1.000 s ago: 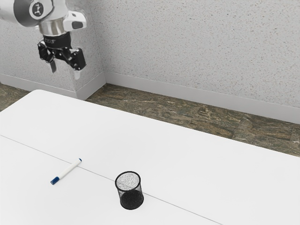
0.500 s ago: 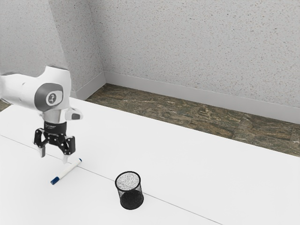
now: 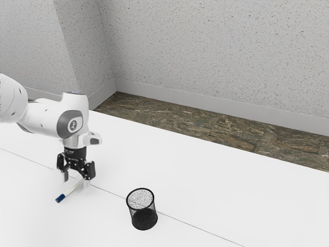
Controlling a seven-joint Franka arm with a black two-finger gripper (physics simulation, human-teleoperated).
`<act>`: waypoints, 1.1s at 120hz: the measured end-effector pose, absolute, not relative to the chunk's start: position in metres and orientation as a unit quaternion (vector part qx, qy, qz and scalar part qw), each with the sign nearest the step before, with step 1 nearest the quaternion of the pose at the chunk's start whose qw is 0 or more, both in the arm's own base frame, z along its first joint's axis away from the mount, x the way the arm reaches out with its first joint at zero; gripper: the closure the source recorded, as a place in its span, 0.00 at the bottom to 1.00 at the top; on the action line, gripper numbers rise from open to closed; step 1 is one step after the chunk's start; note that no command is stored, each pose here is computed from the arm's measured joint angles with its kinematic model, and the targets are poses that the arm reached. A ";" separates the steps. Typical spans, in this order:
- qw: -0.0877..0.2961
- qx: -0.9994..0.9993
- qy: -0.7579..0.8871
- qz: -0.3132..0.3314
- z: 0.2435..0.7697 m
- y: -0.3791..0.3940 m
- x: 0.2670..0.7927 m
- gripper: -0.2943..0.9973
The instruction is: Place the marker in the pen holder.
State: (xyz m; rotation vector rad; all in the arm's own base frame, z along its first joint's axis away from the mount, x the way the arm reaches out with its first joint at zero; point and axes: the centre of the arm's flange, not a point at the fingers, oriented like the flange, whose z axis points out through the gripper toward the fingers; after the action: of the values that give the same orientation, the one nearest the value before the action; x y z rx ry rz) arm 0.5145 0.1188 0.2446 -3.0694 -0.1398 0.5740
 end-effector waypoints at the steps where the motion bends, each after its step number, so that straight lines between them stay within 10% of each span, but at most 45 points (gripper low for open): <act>1: 0.008 -0.982 -0.043 0.183 0.244 0.119 0.515 0.23; 43: -0.008 -0.985 0.016 0.173 0.233 0.121 0.528 0.24; 88: -0.013 -0.984 0.057 0.170 0.237 0.122 0.530 0.70; 132: 0.000 -0.984 0.081 0.159 0.250 0.123 0.532 0.83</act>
State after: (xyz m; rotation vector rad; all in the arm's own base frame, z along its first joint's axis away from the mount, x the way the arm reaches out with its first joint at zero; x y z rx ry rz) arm 0.5324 0.1234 0.2501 -3.0922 0.2535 0.4989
